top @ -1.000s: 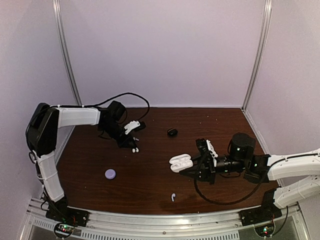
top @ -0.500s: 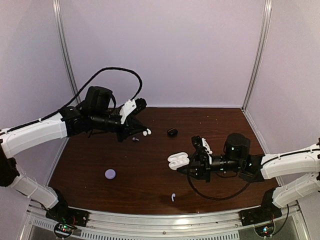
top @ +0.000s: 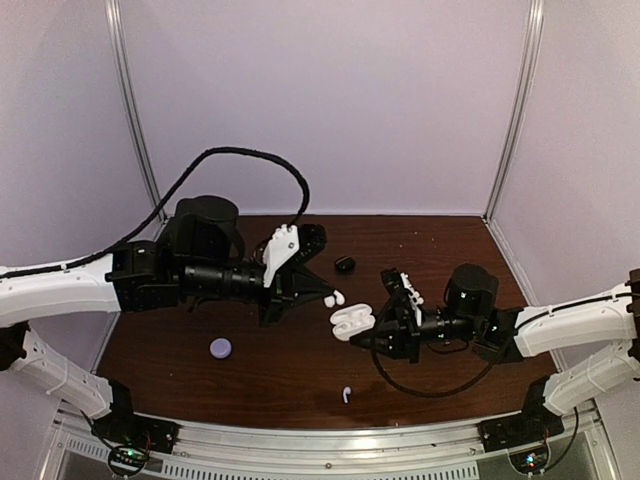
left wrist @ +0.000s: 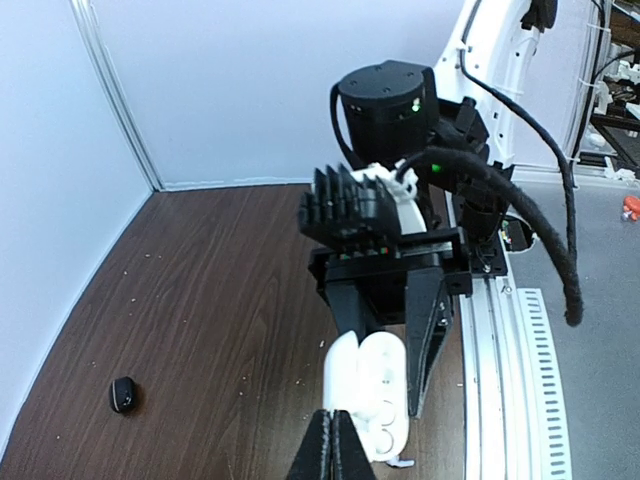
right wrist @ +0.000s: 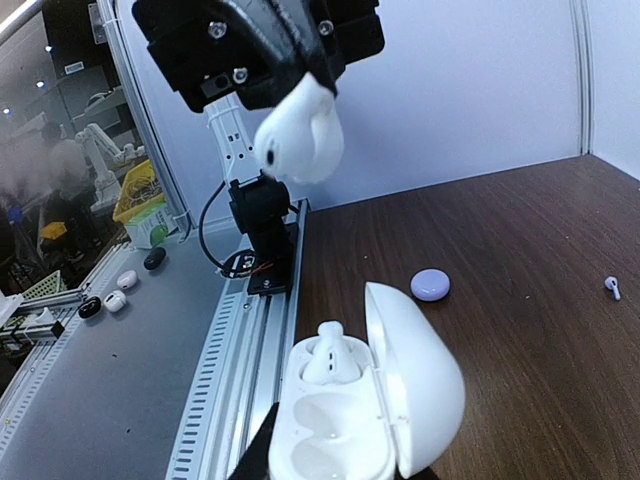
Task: Insert the wireless bluetooth earbuds into the charging case
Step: Insert the right earbud into the right side groove of the charging case.
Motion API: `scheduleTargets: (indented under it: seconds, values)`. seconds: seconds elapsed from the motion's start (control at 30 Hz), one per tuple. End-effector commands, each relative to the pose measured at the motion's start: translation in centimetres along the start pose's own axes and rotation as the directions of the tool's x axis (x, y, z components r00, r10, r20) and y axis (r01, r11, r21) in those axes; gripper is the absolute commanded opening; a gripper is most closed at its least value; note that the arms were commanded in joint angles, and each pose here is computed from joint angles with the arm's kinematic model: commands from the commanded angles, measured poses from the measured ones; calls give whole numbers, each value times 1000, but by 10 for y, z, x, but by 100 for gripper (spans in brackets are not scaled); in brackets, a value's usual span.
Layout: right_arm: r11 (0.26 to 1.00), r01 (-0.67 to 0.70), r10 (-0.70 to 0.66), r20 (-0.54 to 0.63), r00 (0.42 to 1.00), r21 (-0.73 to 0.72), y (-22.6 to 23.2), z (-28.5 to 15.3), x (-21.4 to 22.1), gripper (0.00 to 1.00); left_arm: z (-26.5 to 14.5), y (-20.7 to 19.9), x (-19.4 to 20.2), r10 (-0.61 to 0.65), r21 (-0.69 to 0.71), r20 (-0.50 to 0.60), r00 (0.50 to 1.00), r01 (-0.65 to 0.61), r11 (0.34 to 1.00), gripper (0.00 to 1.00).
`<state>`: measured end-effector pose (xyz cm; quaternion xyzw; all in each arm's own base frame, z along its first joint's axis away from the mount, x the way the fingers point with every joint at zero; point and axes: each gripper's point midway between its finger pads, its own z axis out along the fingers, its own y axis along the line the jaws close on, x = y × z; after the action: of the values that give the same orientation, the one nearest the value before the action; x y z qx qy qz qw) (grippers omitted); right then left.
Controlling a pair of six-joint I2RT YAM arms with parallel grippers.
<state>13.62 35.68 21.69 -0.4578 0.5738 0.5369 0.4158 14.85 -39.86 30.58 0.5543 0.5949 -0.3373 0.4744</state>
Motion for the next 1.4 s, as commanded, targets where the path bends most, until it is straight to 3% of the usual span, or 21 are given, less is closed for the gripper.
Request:
scheduleTargets:
  seconds: [0.0,0.47,1.37]
  values:
    - [998,42,-39,69,997,-41,7,1,-28,0,15,-6,-14,28,-33,33,999,-27,999,0]
    - [996,55,-51,75,996,-64,12,0,-29,0,40,-19,-13,78,-31,-8,997,-79,996,0]
    - [997,69,-73,99,992,45,0,-6,-41,0,68,-37,14,89,-13,-119,989,-91,996,0]
